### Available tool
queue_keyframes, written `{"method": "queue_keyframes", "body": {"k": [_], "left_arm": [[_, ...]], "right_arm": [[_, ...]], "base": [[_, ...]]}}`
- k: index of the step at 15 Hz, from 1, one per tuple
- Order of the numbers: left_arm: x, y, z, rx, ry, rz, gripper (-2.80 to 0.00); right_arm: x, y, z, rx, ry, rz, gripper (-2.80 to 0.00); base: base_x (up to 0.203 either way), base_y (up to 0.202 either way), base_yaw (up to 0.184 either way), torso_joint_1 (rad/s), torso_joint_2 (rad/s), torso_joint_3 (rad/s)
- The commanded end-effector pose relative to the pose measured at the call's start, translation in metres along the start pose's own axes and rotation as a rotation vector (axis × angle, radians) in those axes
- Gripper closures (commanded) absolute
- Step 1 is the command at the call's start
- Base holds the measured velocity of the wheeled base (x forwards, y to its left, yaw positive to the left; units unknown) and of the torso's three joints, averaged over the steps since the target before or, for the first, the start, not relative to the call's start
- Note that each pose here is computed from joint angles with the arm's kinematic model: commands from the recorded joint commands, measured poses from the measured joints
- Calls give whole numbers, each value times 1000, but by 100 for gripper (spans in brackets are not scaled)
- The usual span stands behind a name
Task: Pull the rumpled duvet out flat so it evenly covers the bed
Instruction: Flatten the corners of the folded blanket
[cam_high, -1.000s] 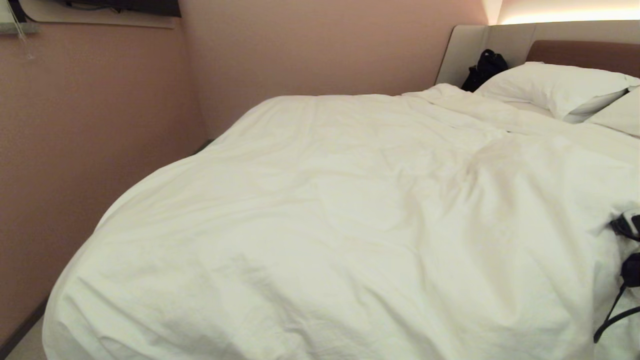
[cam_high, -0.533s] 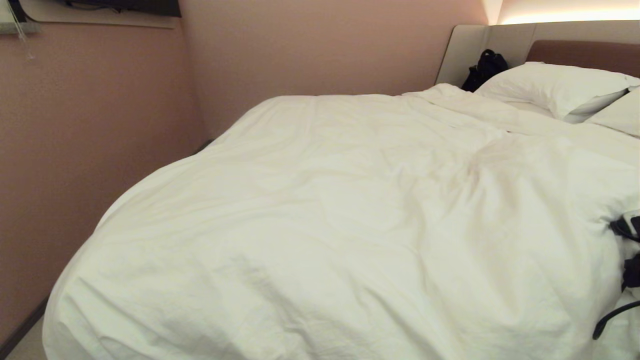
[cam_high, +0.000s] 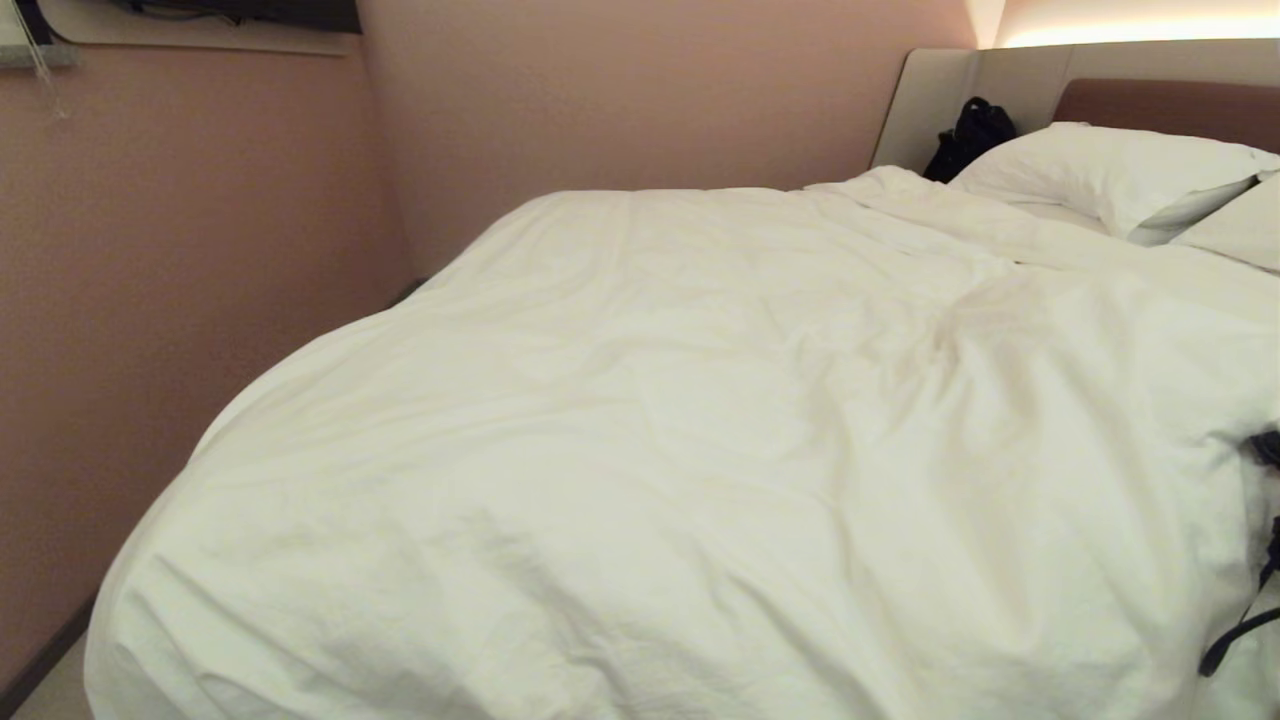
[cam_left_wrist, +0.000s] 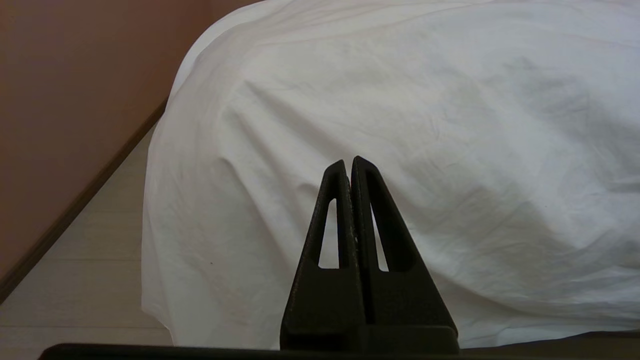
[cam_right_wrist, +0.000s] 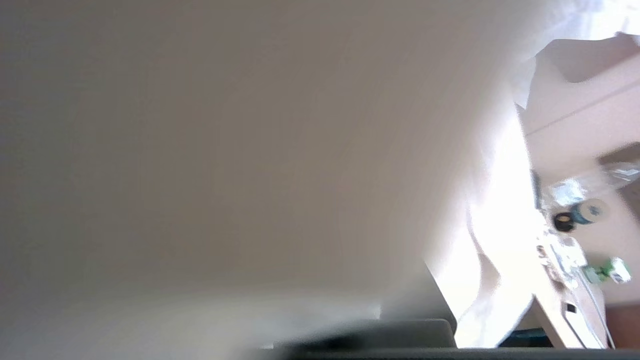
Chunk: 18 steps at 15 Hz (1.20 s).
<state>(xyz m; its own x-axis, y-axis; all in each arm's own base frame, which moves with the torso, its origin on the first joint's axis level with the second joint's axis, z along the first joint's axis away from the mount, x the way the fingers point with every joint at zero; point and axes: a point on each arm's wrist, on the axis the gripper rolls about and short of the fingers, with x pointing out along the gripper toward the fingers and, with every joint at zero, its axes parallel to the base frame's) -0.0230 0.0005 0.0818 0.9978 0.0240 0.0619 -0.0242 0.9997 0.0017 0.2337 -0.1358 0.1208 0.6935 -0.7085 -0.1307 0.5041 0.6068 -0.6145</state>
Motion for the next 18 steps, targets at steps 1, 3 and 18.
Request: {"method": "queue_keyframes", "body": {"k": [1, 3, 18], "left_arm": [[0, 0, 0, 0, -1, 1, 0], [0, 0, 0, 0, -1, 1, 0], [0, 0, 0, 0, -1, 1, 0]], "right_arm": [[-20, -19, 16, 28, -68, -51, 0], [-45, -39, 29, 52, -116, -84, 0], [-141, -107, 71, 203, 12, -5, 0]], "base": [[0, 0, 0, 0, 0, 0], [0, 0, 0, 0, 0, 0], [0, 0, 0, 0, 0, 0]]}}
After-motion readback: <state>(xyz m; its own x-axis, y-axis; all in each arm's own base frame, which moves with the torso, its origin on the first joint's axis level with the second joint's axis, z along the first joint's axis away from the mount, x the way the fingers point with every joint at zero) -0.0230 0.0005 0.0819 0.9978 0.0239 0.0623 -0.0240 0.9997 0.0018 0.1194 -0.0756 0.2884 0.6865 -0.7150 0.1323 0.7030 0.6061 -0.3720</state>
